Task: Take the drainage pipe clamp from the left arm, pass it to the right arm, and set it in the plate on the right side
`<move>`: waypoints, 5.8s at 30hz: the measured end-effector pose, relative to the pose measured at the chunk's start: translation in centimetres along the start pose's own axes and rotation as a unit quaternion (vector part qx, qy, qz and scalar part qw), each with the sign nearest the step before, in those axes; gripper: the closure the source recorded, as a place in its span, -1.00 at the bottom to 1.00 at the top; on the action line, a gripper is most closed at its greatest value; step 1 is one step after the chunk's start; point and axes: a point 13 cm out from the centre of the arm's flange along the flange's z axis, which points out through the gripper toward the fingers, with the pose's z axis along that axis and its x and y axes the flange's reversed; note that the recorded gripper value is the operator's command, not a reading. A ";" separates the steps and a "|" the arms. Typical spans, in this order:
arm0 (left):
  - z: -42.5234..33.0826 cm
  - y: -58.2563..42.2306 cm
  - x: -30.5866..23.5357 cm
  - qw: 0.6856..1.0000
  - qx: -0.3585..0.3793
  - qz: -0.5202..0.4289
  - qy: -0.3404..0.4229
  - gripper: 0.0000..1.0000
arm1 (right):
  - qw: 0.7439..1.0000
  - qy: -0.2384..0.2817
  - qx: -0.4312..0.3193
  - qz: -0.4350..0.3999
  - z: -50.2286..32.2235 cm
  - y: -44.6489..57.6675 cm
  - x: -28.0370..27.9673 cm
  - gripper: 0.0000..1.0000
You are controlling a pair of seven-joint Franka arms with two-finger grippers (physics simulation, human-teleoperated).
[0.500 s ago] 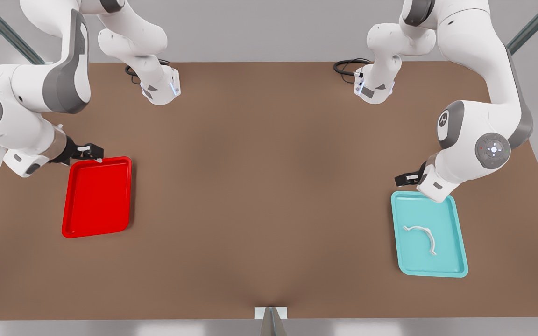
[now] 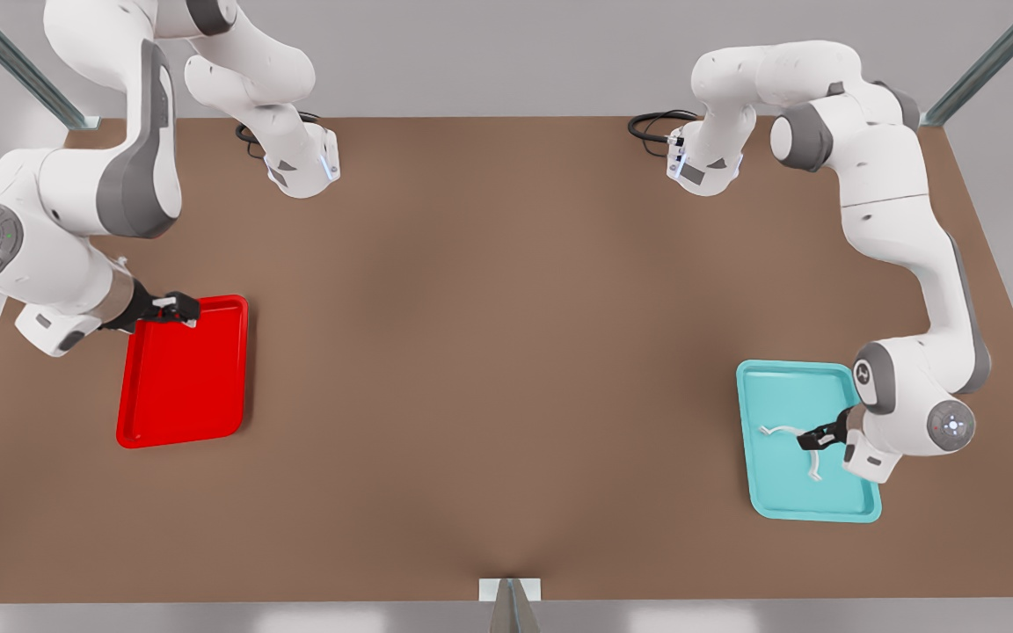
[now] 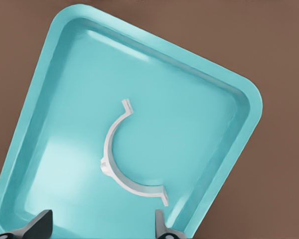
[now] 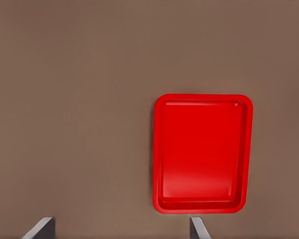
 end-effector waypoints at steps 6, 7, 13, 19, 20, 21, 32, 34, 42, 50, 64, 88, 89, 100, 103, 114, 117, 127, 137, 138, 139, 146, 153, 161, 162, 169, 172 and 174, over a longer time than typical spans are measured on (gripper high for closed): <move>5.4 -1.5 -4.0 0.998 0.026 0.019 -0.058 -1.00 | 1.000 0.002 0.001 -0.004 0.6 0.2 -0.3 -1.00; 5.7 -1.5 -4.6 0.997 0.029 0.027 -0.068 -1.00 | 1.000 0.003 0.001 -0.005 0.7 0.3 -0.4 -1.00; 5.6 0.8 -6.4 0.990 0.032 0.091 -0.098 -1.00 | 1.000 0.008 0.002 -0.011 1.2 0.7 -0.6 -1.00; 6.9 0.4 -5.1 0.981 0.023 0.179 -0.072 -1.00 | 1.000 0.011 0.002 -0.013 1.6 0.9 -0.8 -1.00; 7.5 0.5 -4.8 0.979 0.022 0.190 -0.066 -1.00 | 1.000 0.011 0.002 -0.013 1.7 0.9 -0.8 -1.00; 8.2 0.5 -4.6 0.978 0.021 0.200 -0.060 -1.00 | 1.000 0.012 0.002 -0.013 1.7 0.9 -0.8 -1.00; 9.1 0.8 -4.4 0.960 0.014 0.276 -0.053 -0.30 | 1.000 0.017 0.002 -0.016 2.3 1.1 -1.0 -1.00; 9.1 0.8 -4.4 0.957 0.013 0.284 -0.053 -0.14 | 1.000 0.017 0.002 -0.016 2.4 1.1 -1.0 -1.00; 8.0 0.5 -5.3 0.947 0.010 0.312 -0.069 0.07 | 1.000 0.020 0.002 -0.017 2.7 1.1 -1.0 -1.00; 8.1 0.0 -6.1 0.940 0.008 0.329 -0.086 0.07 | 1.000 0.023 0.002 -0.017 3.1 1.1 -1.2 -1.00; 8.4 -0.4 -6.3 0.934 0.005 0.345 -0.091 0.35 | 0.999 0.029 0.001 -0.018 3.7 1.2 -1.3 -1.00; 3.3 -0.3 -6.3 0.938 0.000 0.336 -0.089 0.57 | 0.999 0.033 0.001 -0.021 4.1 1.5 -1.3 -1.00; 2.0 -0.5 -6.5 0.938 0.001 0.334 -0.091 0.57 | 0.999 0.034 0.002 -0.023 4.1 1.7 -1.3 -1.00; -4.7 -24.0 8.2 0.931 0.013 0.364 -0.017 0.57 | 0.999 0.038 0.003 -0.036 4.6 3.3 -1.7 -1.00; -4.8 -30.9 14.4 0.930 0.028 0.365 0.004 0.57 | 0.996 0.050 0.003 -0.075 6.6 8.5 -3.1 -1.00; -6.6 -46.4 31.9 0.957 0.070 0.278 0.043 0.57 | 0.962 -0.002 -0.032 -0.272 12.8 36.6 -5.4 -1.00; -6.0 -47.4 32.6 0.970 0.072 0.227 0.044 0.57 | 0.956 -0.039 -0.041 -0.288 10.8 36.7 -4.7 -1.00; -4.4 -49.7 34.0 0.992 0.075 0.096 0.044 0.57 | 0.879 -0.086 -0.063 -0.464 14.3 40.8 -5.8 -1.00; -4.6 -49.9 33.9 0.996 0.076 0.010 0.049 0.57 | 0.760 -0.146 -0.043 -0.632 16.6 44.1 -6.5 -1.00; -4.6 -49.8 33.8 0.996 0.075 0.003 0.049 0.57 | 0.751 -0.147 -0.040 -0.642 17.6 44.2 -6.8 -1.00; -4.7 -49.8 33.8 0.996 0.075 -0.003 0.050 0.57 | 0.743 -0.150 -0.037 -0.652 18.3 44.3 -7.1 -1.00; -4.6 -50.1 33.9 0.995 0.077 -0.036 0.053 0.57 | 0.685 -0.179 -0.014 -0.706 19.3 45.4 -8.8 -1.00; -4.7 -50.2 33.8 0.994 0.079 -0.059 0.054 0.57 | 0.645 -0.182 -0.002 -0.743 21.7 46.4 -9.3 -1.00; -5.0 -49.9 33.4 0.992 0.078 -0.079 0.055 0.57 | 0.610 -0.182 0.004 -0.771 24.6 48.1 -9.2 -0.98; -5.0 -49.9 33.4 0.992 0.078 -0.081 0.055 0.57 | 0.606 -0.183 0.005 -0.774 24.7 48.4 -9.1 -0.54; -4.9 -50.0 33.0 0.991 0.083 -0.094 0.056 -1.00 | 0.592 -0.189 0.012 -0.783 24.7 48.4 -9.5 0.57; -6.1 -49.4 31.8 0.987 0.098 -0.112 0.066 -1.00 | 0.590 -0.191 0.014 -0.785 24.4 48.0 -9.7 0.57; -9.3 -46.5 28.6 0.982 0.109 -0.138 0.072 -1.00 | 0.588 -0.192 0.015 -0.786 24.2 47.9 -9.8 0.57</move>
